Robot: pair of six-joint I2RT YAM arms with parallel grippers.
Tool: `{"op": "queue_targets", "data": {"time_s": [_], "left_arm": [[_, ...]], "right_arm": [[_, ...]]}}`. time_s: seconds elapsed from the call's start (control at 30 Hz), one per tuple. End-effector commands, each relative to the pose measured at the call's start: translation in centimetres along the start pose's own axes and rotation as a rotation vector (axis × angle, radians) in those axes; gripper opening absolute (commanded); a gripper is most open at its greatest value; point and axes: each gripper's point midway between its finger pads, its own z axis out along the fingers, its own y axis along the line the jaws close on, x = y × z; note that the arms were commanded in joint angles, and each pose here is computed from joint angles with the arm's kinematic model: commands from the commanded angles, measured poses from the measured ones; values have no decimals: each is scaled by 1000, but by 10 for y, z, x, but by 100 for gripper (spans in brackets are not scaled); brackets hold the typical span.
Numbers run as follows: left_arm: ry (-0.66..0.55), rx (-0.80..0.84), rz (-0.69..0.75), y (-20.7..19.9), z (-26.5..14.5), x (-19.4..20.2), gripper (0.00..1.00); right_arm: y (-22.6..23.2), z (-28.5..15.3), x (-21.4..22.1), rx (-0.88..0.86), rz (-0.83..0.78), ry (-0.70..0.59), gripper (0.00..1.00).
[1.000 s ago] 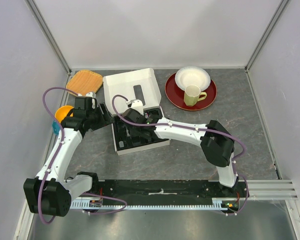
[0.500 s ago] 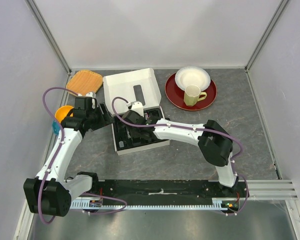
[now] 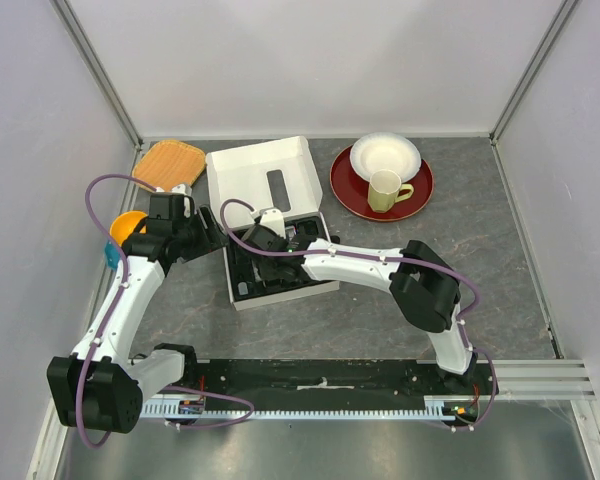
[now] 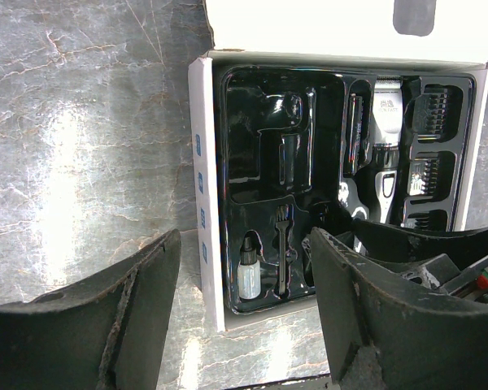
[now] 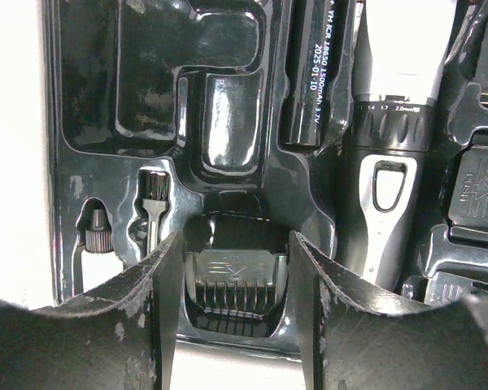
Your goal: Sort the hair-cutting tools
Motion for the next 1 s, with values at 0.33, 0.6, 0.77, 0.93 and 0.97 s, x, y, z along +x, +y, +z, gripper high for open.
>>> {"op": "queue_targets", "data": {"time_s": [0.33, 0.6, 0.77, 0.93, 0.97], "left_arm": [[-29, -2, 43, 3, 0, -7, 71], [-27, -3, 42, 3, 0, -6, 72], [-26, -3, 41, 3, 0, -6, 72], [-25, -2, 40, 3, 0, -6, 72], [-27, -3, 42, 3, 0, -6, 71]], "right_arm": [[6, -19, -19, 1, 18, -15, 66], [8, -26, -23, -10, 17, -21, 71], [12, -32, -30, -40, 27, -41, 62], [14, -29, -26, -48, 32, -31, 42], [13, -28, -24, -45, 32, -26, 41]]}}
